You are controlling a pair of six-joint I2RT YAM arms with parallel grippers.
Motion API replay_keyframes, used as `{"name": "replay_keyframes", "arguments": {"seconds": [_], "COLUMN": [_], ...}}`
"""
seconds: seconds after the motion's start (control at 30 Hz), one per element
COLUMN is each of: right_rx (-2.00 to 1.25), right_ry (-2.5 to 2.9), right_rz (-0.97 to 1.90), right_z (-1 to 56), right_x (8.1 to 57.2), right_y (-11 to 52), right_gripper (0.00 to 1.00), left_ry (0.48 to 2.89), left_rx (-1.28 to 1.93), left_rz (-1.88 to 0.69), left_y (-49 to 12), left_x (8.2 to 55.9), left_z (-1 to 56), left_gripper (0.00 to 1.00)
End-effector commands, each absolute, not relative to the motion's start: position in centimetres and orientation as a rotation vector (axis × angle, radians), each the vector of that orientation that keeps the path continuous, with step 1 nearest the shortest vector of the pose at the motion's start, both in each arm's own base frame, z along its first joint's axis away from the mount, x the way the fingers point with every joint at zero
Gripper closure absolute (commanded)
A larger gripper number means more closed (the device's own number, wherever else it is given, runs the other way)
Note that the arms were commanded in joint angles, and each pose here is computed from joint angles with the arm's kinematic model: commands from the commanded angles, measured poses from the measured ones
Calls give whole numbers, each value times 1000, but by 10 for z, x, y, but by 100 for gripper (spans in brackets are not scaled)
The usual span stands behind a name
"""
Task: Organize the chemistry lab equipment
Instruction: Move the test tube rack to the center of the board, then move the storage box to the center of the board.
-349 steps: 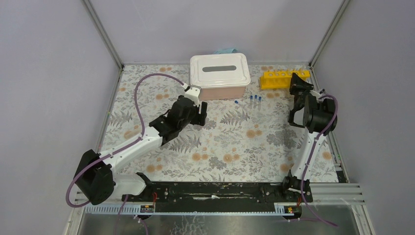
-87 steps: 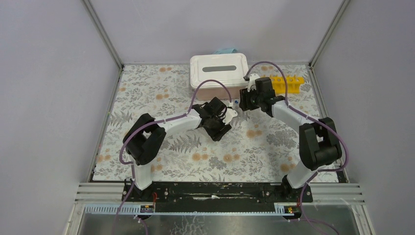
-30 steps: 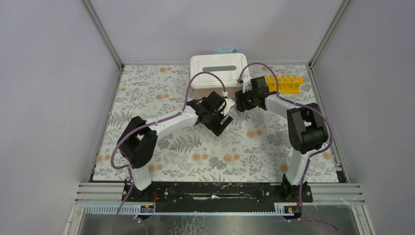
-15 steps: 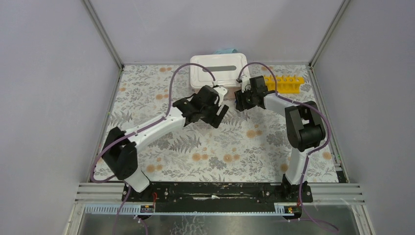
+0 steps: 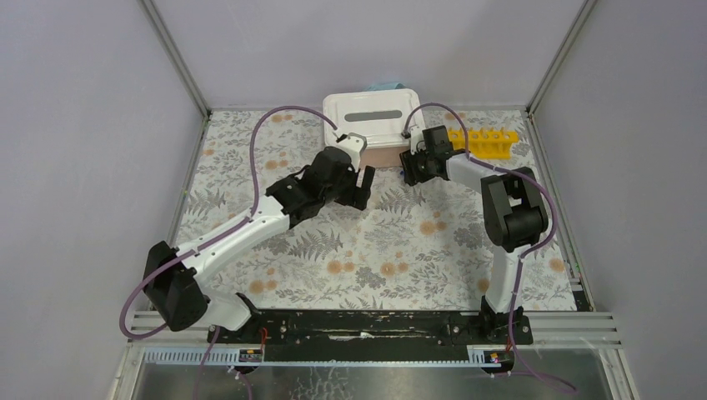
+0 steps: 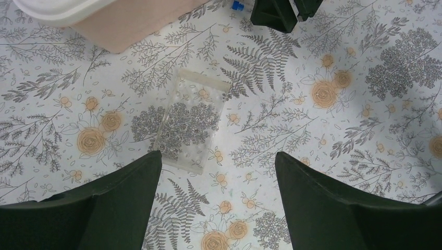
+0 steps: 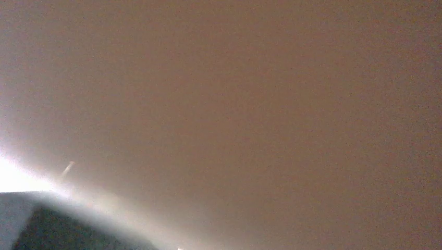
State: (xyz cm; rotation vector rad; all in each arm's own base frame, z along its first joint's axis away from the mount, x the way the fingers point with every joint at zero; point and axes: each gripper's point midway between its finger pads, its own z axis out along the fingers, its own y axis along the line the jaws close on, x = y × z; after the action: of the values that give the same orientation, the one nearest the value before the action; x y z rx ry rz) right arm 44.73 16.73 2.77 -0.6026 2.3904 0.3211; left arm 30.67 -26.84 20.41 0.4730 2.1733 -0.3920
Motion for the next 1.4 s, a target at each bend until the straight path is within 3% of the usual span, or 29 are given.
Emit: {"name": "replay_keyframes", "arguments": {"seconds": [0.0,1.03,1.37], "right_rx": [-587,-491,-420], "right_ry": [2435,2633,2545], "right_rz": [262,306,297], "right_z": [25,-3,17], "right_x": [452,409,406], "right_y": [159,153,150], "right_gripper": [45,52,52], "left_ry": [2097,2102,2099], "left_rx": [398,369,362], "left_rz": [-409,-470,-465], "left_y": [-267,-267,-268], "left_x": [315,299,295], "left_z": [223,225,227], "left_gripper": [12,12,12]}}
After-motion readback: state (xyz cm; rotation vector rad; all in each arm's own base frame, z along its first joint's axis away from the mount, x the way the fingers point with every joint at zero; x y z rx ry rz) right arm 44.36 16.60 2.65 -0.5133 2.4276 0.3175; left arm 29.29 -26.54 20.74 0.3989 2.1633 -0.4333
